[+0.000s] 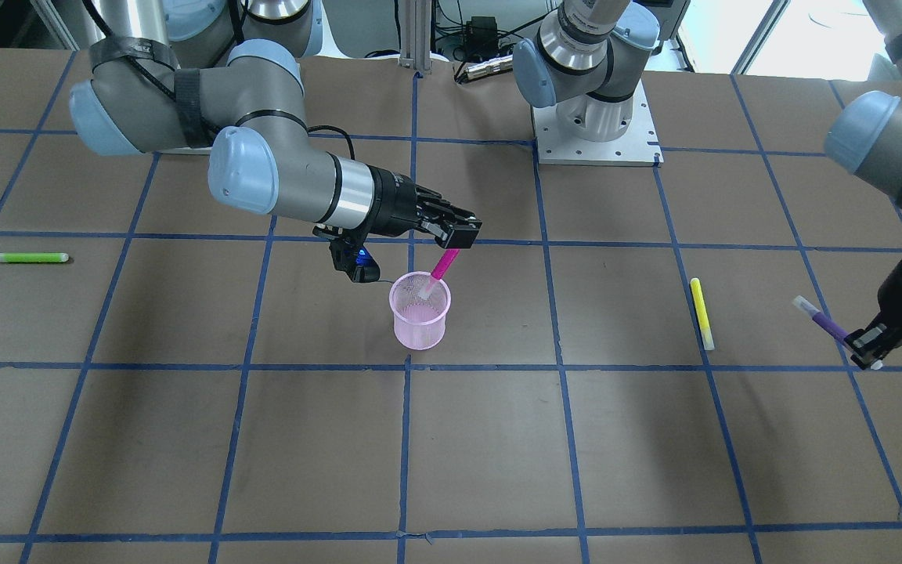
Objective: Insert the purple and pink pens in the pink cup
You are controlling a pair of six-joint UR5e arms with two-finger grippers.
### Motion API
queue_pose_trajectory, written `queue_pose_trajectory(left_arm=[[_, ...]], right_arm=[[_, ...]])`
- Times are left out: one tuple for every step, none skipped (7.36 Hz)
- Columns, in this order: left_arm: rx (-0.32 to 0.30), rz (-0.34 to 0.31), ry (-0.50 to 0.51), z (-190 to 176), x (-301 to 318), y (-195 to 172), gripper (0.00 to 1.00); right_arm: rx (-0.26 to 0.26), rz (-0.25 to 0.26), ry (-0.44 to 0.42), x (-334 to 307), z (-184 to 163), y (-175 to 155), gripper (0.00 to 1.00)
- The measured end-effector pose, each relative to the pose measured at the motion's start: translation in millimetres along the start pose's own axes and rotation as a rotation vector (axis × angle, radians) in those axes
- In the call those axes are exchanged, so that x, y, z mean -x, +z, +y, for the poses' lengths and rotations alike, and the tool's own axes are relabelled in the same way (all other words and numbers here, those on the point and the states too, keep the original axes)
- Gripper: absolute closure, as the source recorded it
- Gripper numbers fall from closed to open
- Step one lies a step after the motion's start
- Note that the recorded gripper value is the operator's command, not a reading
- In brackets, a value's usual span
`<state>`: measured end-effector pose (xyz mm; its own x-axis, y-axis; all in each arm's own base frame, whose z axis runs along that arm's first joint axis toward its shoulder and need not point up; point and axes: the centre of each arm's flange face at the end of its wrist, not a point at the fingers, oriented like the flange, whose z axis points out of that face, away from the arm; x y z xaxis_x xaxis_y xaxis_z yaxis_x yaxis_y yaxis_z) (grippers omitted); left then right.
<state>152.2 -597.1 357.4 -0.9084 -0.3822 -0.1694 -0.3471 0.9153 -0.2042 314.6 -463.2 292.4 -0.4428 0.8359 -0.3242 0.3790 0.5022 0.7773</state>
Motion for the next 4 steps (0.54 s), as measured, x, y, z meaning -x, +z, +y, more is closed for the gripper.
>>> queue_pose_trajectory(left_arm=[[-0.007, 0.006, -0.004, 2, -7, -5, 1.00], [-0.015, 0.011, -0.012, 4, -17, -10, 1.00], [-0.024, 0.016, -0.017, 7, -30, -17, 1.00], [-0.038, 0.021, -0.023, 10, -48, -26, 1.00]], right_arm=[[0.013, -0.028, -0.003, -8, -7, 1, 1.00], [0.009, -0.046, -0.004, -13, -14, -1, 0.83], [-0.014, -0.051, -0.003, -16, -22, -6, 0.72], [-0.039, -0.044, 0.004, -18, -32, -8, 0.40]])
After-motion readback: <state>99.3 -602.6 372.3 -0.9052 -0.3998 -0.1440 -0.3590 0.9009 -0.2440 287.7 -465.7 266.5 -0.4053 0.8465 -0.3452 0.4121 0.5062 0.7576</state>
